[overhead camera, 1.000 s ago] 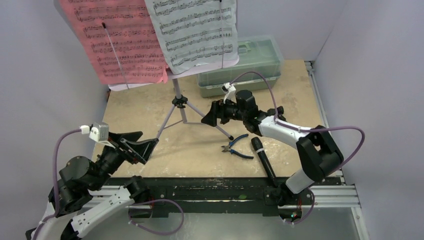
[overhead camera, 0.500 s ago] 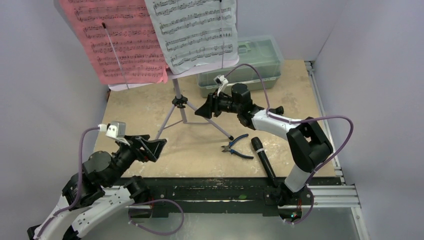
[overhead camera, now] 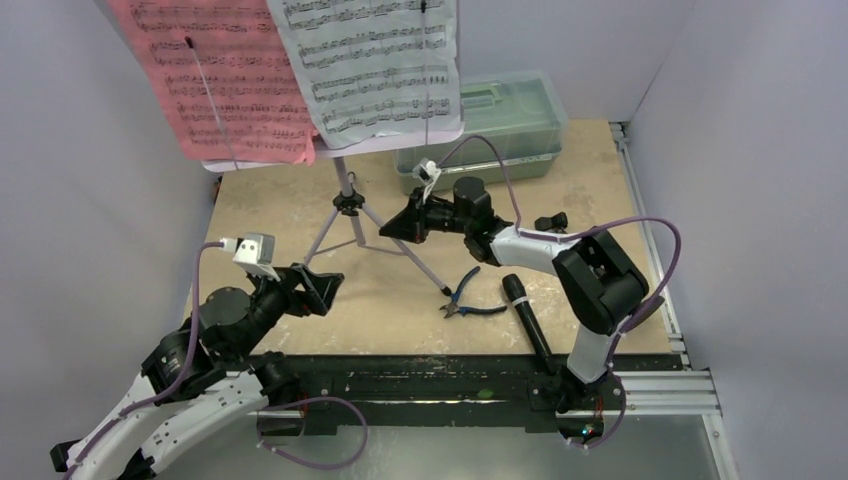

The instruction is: Set up the instrument practice props

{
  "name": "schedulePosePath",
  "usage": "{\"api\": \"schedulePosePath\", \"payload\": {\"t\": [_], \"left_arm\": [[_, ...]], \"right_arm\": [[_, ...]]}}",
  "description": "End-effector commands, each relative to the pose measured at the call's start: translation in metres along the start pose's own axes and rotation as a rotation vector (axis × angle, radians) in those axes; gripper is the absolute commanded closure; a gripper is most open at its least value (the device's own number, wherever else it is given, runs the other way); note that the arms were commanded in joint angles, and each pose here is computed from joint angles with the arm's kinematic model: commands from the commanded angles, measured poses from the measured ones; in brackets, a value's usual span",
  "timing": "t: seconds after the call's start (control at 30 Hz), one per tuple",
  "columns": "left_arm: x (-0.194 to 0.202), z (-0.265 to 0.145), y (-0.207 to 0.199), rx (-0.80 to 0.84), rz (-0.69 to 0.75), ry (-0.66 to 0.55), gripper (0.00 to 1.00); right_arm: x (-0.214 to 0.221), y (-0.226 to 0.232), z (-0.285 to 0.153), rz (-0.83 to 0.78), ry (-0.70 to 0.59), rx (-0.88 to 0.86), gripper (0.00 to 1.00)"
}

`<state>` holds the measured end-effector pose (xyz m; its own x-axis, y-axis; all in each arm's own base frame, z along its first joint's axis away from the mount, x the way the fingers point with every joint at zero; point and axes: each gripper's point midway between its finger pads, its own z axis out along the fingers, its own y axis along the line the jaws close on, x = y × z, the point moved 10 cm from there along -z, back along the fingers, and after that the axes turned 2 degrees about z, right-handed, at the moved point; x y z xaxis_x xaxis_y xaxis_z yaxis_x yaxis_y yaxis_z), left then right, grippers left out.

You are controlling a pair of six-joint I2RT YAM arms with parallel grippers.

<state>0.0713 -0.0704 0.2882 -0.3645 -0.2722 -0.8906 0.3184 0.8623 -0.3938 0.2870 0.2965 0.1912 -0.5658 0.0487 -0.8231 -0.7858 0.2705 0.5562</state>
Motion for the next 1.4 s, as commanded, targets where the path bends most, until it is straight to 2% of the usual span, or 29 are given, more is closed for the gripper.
{"api": "schedulePosePath", "payload": {"t": [0.0, 0.3, 0.97, 1.17, 1.37], "left_arm": [[-0.006, -0.002, 0.000, 0.013, -0.022, -0.062, 0.16], [-0.006, -0.003, 0.000, 0.015, -0.025, -0.069, 0.17], [-0.006, -0.003, 0.001, 0.007, -0.026, -0.083, 0.19], [-0.006, -0.002, 0.001, 0.005, -0.022, -0.082, 0.19], [-0.007, -0.004, 0.002, 0.004, -0.029, -0.092, 0.19]], "right_arm": [[0.015, -0.004, 0.019, 0.029, 0.034, 0.004, 1.00], [0.040, -0.003, 0.058, -0.011, 0.099, -0.090, 1.00], [0.059, 0.012, 0.148, -0.047, 0.179, -0.262, 1.00], [0.057, 0.017, 0.163, -0.043, 0.176, -0.272, 1.00], [0.045, 0.021, 0.160, -0.051, 0.169, -0.209, 1.00]]}}
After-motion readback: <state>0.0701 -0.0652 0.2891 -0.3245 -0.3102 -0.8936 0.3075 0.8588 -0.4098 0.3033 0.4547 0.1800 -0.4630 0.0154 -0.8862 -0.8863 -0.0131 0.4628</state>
